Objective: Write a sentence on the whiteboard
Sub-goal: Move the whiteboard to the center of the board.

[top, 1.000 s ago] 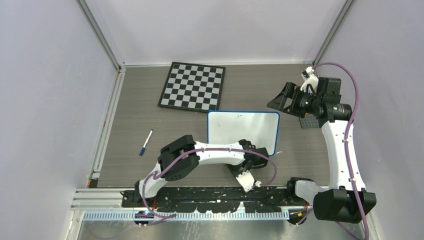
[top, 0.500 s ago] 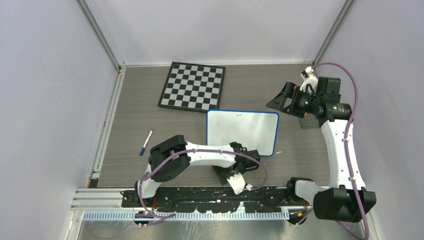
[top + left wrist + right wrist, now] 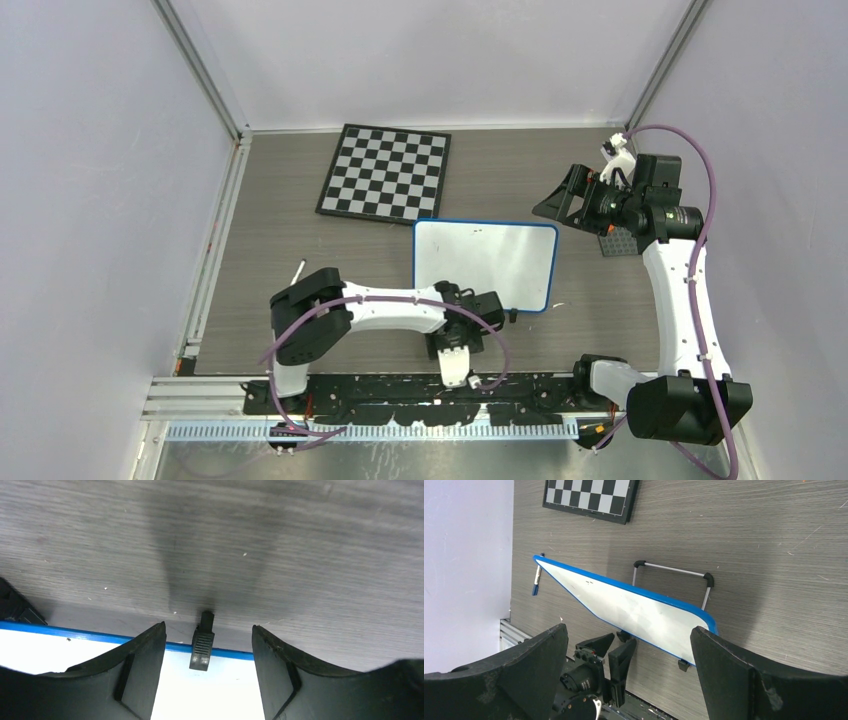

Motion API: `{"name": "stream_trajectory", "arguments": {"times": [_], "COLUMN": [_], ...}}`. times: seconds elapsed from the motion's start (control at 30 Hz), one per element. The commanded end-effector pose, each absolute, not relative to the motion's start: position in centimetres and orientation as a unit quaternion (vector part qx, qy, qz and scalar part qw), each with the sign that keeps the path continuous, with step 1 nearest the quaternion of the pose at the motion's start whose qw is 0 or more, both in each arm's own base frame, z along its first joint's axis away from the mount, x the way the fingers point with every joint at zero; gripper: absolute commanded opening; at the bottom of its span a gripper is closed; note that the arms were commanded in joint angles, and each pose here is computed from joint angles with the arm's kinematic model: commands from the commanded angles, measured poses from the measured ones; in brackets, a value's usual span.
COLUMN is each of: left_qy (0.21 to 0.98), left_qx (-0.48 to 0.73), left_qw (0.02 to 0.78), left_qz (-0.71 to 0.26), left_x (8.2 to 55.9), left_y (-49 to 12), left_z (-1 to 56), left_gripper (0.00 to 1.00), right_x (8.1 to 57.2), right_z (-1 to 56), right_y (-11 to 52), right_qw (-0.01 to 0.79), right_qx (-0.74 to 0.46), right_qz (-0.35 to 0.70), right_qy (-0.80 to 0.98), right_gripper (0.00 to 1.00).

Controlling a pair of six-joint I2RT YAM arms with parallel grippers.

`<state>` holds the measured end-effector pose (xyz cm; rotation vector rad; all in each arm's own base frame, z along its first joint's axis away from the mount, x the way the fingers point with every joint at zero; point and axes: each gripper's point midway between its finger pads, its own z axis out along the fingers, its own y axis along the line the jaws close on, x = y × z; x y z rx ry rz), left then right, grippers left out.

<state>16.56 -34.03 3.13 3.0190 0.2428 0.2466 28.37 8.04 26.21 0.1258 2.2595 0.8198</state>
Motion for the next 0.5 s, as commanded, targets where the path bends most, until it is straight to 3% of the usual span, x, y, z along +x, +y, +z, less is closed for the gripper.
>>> {"name": "stream_trajectory", "arguments": {"times": [0.0,0.27,0.47], "left_qy": [0.039,0.029,0.011], "left_qx": [0.993,0.991,0.991], "left_qw": [0.067,0.064,0.060], "left_qz": [0.093,0.111,0.119], "left_x": [18.3,20.1,20.0], "left_y": [-35.3,-35.3,-34.8], "left_z": [3.4,1.9,1.4], "left_gripper": [0.64,0.49,0.21], "right_x": [28.3,28.4,28.4], "right_z": [28.0,27.9,27.8], "right_y": [8.1,8.1,8.0], "right_qw": [0.384,0.383,0.382], "right_qx": [0.033,0.032,0.031], "right_qz": [0.320,0.319,0.318], "right_qy": [0.865,0.866,0.867], "right_gripper": [0.96,0.96,0.96]}}
